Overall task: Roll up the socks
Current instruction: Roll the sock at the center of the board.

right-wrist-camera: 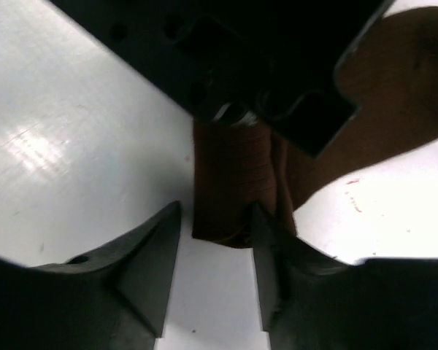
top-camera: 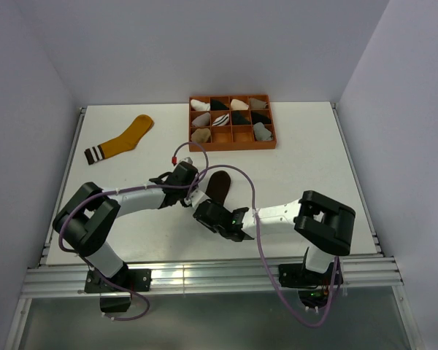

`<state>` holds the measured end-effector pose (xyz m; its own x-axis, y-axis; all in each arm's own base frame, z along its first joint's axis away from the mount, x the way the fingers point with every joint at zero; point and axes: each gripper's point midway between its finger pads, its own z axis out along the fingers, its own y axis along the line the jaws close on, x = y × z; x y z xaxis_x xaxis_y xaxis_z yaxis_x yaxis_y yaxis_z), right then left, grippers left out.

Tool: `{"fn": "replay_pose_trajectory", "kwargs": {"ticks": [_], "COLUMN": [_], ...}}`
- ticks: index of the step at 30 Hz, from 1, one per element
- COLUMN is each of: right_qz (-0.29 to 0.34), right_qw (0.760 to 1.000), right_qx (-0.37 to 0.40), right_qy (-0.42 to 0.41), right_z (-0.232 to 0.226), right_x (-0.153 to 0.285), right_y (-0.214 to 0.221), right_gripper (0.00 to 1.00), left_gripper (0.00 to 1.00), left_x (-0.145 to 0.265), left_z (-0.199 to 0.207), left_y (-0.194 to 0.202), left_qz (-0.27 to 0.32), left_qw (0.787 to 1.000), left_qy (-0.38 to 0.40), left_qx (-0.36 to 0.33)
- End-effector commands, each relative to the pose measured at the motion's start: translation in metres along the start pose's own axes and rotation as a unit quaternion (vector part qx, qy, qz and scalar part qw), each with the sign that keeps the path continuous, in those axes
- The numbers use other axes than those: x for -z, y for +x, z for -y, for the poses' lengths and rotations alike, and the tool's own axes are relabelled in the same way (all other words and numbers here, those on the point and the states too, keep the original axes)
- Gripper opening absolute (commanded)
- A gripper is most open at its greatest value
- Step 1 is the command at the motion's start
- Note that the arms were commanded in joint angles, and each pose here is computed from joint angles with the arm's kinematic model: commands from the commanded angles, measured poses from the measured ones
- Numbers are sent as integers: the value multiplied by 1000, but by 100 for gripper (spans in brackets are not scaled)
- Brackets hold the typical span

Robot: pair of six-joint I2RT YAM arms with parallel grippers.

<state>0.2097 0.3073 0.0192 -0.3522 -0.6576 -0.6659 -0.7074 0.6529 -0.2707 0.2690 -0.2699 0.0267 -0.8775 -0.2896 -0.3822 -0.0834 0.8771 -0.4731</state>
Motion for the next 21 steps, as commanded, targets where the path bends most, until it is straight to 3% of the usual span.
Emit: {"fn": "replay_pose_trajectory", "kwargs": {"ticks": [1, 3, 6, 7, 9, 10, 13, 19, 21], "right_qz": [-14, -20, -30, -37, -39, -46, -64, -97, -107], "right_qw": [999, 998, 998, 998, 999, 999, 990, 957, 942], "right_qx": [10, 4, -2, 0, -13, -21, -71, -165, -194], "right_qy": [48, 61, 56, 50, 17, -6, -100, -219, -252], "right_z": [11, 13, 11, 9, -1, -7, -26, -34, -31], "right_x": [-8, -11, -12, -10, -7, -4, 2, 13, 14], "right_y": [3, 6, 9, 11, 6, 5, 0, -19, -23], "right_gripper": [47, 38, 3, 0, 0, 0, 0, 0, 0], "left_gripper": [0, 0, 0, 0, 6, 16, 32, 51, 52], "left_x": [3, 2, 2, 2, 6, 7, 17, 35, 42], "left_z": [-20, -20, -20, -21, -21, -24, -24, -39, -41], "left_y": [13, 14, 14, 13, 7, 1, -11, -29, -35], "left_qz": [-29, -32, -32, -28, -11, 6, 38, 86, 102], "left_qw": [999, 998, 998, 999, 999, 999, 998, 993, 991], "left_qy": [-36, -34, -35, -37, -39, -46, -44, -53, -48], "left_qx": [-25, -29, -30, -28, -20, -15, 7, 59, 78]}}
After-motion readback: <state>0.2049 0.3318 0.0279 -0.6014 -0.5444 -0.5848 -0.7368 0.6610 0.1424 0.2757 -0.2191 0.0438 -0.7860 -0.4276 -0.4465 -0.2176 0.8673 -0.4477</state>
